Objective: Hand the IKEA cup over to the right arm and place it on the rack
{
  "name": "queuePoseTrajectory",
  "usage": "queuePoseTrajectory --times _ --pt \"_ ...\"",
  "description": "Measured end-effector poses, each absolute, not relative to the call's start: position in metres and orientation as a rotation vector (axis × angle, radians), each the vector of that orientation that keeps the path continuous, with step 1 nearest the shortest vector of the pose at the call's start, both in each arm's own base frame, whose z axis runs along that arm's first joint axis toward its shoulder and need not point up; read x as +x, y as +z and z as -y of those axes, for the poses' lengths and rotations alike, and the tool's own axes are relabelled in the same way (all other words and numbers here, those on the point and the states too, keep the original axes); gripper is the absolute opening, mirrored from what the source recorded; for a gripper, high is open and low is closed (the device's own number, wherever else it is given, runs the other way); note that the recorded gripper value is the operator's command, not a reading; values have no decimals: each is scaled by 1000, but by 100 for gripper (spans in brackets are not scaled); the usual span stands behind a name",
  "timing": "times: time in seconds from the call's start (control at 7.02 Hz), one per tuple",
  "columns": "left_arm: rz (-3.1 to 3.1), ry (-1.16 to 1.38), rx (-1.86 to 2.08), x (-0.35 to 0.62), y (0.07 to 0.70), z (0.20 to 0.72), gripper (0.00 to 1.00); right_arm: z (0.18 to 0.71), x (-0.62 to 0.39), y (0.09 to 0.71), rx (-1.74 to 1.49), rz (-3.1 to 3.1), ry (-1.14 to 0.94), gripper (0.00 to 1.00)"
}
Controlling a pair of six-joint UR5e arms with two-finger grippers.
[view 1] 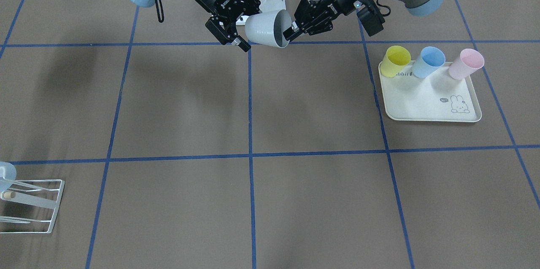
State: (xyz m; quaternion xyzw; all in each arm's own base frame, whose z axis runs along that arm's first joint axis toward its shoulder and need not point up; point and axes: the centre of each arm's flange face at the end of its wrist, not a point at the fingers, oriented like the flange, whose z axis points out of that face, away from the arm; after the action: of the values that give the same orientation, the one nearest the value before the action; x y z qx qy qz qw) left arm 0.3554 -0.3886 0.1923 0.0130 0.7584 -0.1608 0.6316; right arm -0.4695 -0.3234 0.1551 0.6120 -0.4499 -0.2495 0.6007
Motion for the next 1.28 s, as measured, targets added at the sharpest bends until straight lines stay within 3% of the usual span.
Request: queuePoseTrajectory --times 0.57,0.71,1.0,1.14,1.28 --pt "-1728 -367 16 367 197 381 0 320 -468 152 1422 1053 -577 92" --pt "-1728 -370 18 369 197 380 0 320 -468 152 1423 1055 -576 83" --pt "-1728 -373 19 370 197 379 0 320 -467 151 1425 1057 -575 31" --pt "-1728 -373 19 371 197 379 0 320 -466 151 1427 1056 -573 15" --pt "-1728 -374 20 371 197 379 11 321 -466 151 1429 1050 -565 9"
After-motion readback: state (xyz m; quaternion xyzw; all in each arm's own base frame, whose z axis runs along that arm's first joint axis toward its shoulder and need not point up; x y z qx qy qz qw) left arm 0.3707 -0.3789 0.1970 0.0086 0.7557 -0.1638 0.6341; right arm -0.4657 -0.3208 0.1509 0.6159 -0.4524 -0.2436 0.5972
